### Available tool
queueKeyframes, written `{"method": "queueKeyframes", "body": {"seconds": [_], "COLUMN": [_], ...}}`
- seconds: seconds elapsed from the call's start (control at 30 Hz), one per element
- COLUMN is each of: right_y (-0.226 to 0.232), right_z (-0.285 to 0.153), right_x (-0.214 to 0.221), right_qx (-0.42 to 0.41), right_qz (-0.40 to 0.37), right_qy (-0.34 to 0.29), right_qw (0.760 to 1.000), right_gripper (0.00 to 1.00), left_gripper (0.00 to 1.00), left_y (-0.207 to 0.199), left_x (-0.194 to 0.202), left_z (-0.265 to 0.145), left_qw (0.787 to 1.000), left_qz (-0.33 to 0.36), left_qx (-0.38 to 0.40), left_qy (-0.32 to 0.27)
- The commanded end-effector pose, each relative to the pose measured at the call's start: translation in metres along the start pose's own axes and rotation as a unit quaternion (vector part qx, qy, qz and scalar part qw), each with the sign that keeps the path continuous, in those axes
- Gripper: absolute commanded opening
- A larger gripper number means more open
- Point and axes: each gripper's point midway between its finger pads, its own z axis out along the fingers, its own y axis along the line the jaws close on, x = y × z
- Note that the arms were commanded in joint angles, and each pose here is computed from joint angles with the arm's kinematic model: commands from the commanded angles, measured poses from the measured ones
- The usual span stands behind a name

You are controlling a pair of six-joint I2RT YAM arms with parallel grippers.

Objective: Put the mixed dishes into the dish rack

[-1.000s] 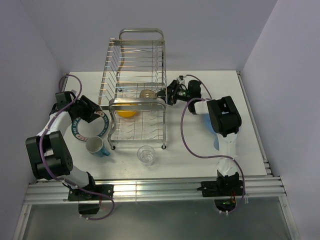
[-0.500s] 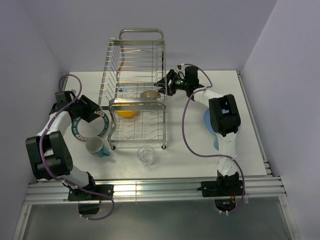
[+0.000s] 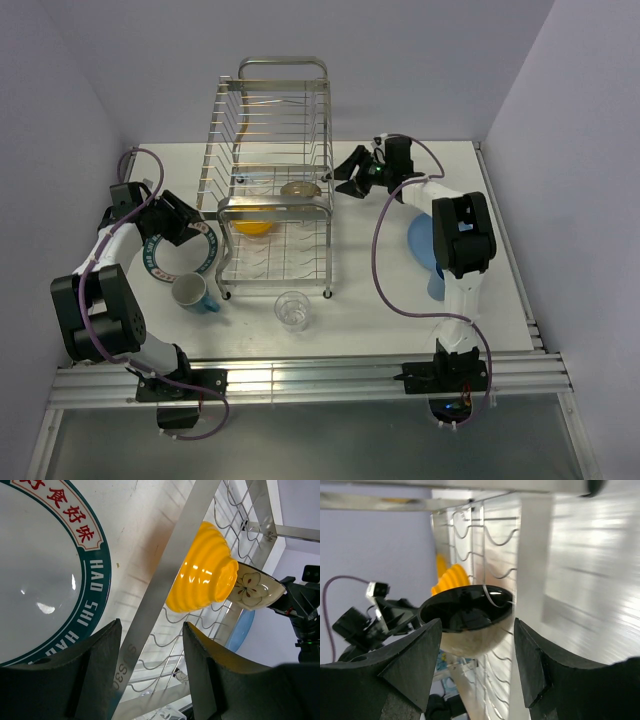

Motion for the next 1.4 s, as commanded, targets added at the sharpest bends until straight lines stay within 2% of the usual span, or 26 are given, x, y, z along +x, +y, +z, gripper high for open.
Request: {"method": "queueKeyframes", "body": {"seconds": [0.0,0.1,0.17,0.2,0.27,0.3,0.57,0.73,0.93,1.37], "right_y": [0.012,0.014,0.021,0.026,0.037,0.040,0.061,0.067,0.069,0.031], "right_z": [-0.026,-0.030,-0.030,-0.029,-0.025,-0.023,0.012,0.024,0.025,0.021], "right_x": [-0.015,-0.006,0.006,0.012,0.029,0.034,0.074,0.080,0.068,0.047], "right_qx": [0.034,0.043,0.028,0.019,0.000,-0.005,-0.057,-0.080,-0.074,-0.033], "right_qz": [-0.047,-0.050,-0.053,-0.056,-0.065,-0.061,-0.036,-0.016,-0.019,0.011], "right_qy": [-0.024,-0.003,0.016,0.023,0.042,0.046,0.058,0.053,0.033,0.010], "right_qw": [0.998,0.998,0.998,0.998,0.997,0.997,0.996,0.995,0.997,0.999], "right_gripper": [0.67,0.65,0.56,0.38,0.09,0.00,0.00,0.00,0.00,0.00], "left_gripper": [0.58,0.58,0.58,0.58,0.57,0.56,0.48,0.48,0.49,0.50], "left_y": [-0.018,-0.021,-0.023,-0.022,-0.022,-0.023,-0.028,-0.033,-0.029,-0.027], "left_x": [-0.010,-0.012,-0.013,-0.014,-0.013,-0.013,-0.018,-0.020,-0.017,-0.016], "left_z": [-0.013,-0.014,-0.016,-0.015,-0.016,-0.016,-0.017,-0.020,-0.020,-0.016], "left_qw": [0.999,0.999,0.999,0.999,0.999,0.999,0.999,0.999,0.999,0.999], "left_qz": [0.026,0.026,0.027,0.027,0.023,0.023,0.009,0.012,0.012,0.014], "left_qx": [0.023,0.026,0.027,0.025,0.025,0.026,0.028,0.032,0.026,0.026], "left_qy": [-0.020,-0.022,-0.024,-0.025,-0.025,-0.025,-0.028,-0.031,-0.025,-0.018]}}
